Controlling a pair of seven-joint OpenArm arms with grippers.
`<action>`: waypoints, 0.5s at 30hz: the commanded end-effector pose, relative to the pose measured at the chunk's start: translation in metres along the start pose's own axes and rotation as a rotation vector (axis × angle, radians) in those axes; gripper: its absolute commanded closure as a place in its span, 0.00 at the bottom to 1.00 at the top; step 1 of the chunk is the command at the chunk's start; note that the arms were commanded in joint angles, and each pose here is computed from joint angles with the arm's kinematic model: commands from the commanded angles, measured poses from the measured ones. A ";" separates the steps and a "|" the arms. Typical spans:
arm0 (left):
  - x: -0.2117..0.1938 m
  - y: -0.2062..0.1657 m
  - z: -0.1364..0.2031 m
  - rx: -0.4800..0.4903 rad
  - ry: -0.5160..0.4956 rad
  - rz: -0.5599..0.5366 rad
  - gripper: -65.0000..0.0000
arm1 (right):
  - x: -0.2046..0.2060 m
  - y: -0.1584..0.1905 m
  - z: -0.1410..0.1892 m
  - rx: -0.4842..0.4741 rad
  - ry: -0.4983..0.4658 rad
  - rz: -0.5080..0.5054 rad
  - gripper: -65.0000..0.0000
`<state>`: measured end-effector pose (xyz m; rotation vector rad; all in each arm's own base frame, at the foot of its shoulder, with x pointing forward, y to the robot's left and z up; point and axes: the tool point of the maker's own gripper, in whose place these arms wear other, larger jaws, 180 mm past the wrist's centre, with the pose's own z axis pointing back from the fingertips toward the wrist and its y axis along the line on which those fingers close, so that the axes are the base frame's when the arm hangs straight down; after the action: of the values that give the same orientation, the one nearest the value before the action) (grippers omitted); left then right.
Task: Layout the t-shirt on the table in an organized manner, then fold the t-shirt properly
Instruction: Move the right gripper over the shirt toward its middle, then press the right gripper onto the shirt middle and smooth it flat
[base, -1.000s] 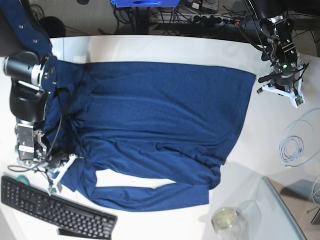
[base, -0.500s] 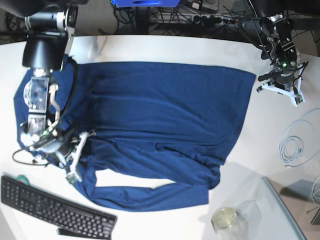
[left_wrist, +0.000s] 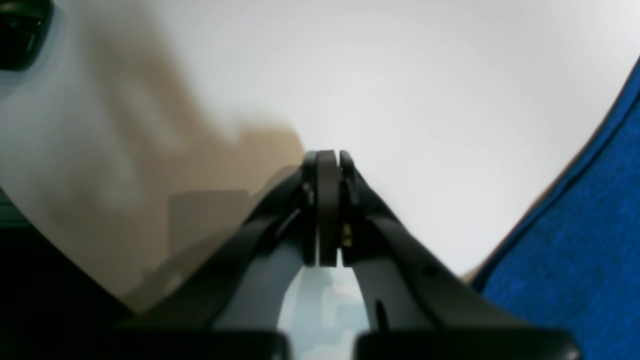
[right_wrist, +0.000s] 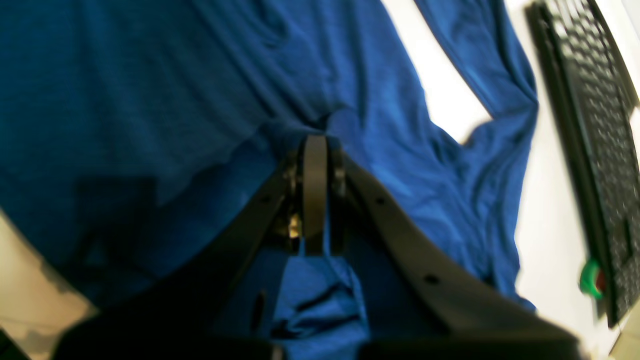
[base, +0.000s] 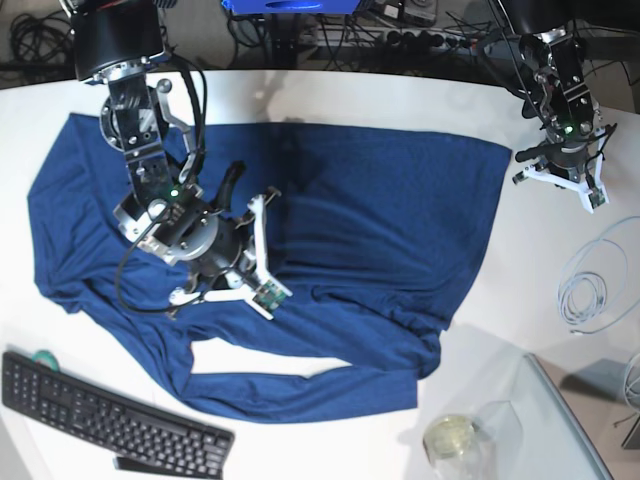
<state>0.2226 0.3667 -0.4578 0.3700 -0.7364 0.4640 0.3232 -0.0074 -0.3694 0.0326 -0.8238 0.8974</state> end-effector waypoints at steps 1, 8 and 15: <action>0.012 0.006 0.002 0.009 -0.040 -0.007 1.00 | 0.016 -0.002 0.003 -0.009 -0.048 0.008 1.00; 0.005 0.009 0.004 0.014 -0.027 -0.016 1.00 | 0.044 0.034 0.000 0.063 -0.107 -0.020 1.00; 0.005 0.010 0.004 0.016 -0.027 -0.019 1.00 | 0.064 0.067 -0.004 0.134 -0.137 0.008 1.00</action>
<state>0.2111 0.3670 -0.4625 0.3764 -0.7139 0.4575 0.2940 0.0720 -0.3661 0.1840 -0.8347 0.9773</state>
